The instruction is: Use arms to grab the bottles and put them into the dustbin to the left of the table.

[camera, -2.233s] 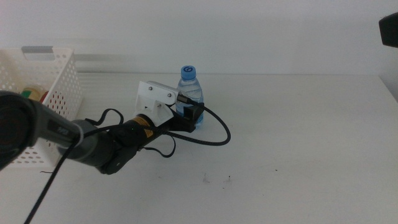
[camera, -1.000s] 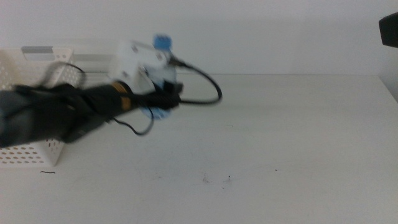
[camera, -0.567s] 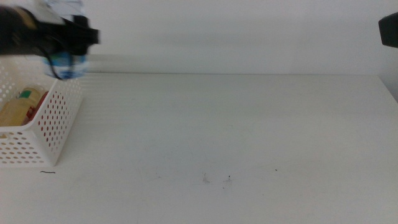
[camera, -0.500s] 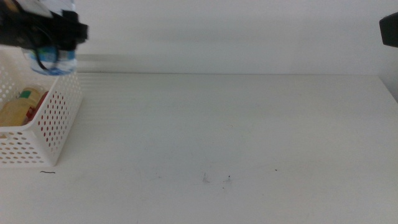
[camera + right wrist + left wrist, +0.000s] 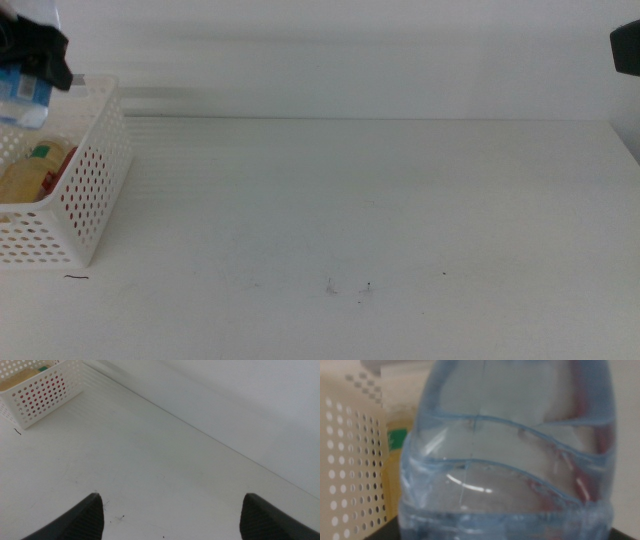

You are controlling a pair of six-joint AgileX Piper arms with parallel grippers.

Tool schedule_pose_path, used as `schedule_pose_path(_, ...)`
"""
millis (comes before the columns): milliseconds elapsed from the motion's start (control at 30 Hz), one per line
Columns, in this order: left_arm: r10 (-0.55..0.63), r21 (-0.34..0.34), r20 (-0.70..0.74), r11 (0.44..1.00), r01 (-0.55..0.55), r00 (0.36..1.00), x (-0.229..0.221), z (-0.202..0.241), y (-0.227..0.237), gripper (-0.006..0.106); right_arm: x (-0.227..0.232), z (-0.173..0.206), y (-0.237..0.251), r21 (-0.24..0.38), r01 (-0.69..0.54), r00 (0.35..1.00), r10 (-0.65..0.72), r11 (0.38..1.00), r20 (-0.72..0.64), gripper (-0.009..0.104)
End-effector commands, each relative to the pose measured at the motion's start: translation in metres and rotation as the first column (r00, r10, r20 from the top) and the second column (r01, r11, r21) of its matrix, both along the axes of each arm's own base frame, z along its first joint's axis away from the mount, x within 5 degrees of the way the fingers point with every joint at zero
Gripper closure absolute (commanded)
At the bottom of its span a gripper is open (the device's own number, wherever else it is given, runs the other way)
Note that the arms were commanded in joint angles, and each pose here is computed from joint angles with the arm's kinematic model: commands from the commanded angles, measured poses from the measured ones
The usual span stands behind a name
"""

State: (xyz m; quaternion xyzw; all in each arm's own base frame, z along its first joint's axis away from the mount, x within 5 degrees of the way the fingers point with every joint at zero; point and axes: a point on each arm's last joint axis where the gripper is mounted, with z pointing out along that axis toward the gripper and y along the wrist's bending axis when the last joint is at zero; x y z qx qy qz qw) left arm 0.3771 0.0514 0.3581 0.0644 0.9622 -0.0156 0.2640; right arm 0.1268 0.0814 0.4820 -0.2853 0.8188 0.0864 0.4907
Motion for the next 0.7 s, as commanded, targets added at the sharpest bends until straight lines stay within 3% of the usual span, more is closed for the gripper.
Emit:
schedule_pose_path(0,0.025,-0.005,0.011,1.0,-0.025,1.0,0.01,-0.001,0.013,0.083,-0.001,0.003,-0.001,0.007,-0.002,1.0,0.002,1.0,0.02,0.002)
schedule_pose_path(200,0.057,0.0,-0.052,0.998,-0.057,0.997,0.027,-0.033,0.044,0.083,-0.001,0.003,-0.001,0.007,-0.002,1.0,0.002,1.0,0.02,0.002)
schedule_pose_path(467,0.087,-0.045,-0.123,0.995,-0.093,0.989,0.044,-0.079,0.066,0.081,-0.001,0.003,-0.001,0.007,-0.002,1.0,0.002,1.0,0.02,0.002)
schedule_pose_path(600,0.064,-0.046,-0.155,0.996,-0.072,0.986,0.048,-0.093,0.067,0.066,-0.001,0.003,-0.001,0.007,-0.002,1.0,0.002,1.0,0.02,0.002)
schedule_pose_path(667,0.063,-0.046,-0.164,0.996,-0.072,0.984,0.049,-0.097,0.067,0.049,-0.001,0.003,-0.001,0.007,-0.002,1.0,0.002,1.0,0.02,0.002)
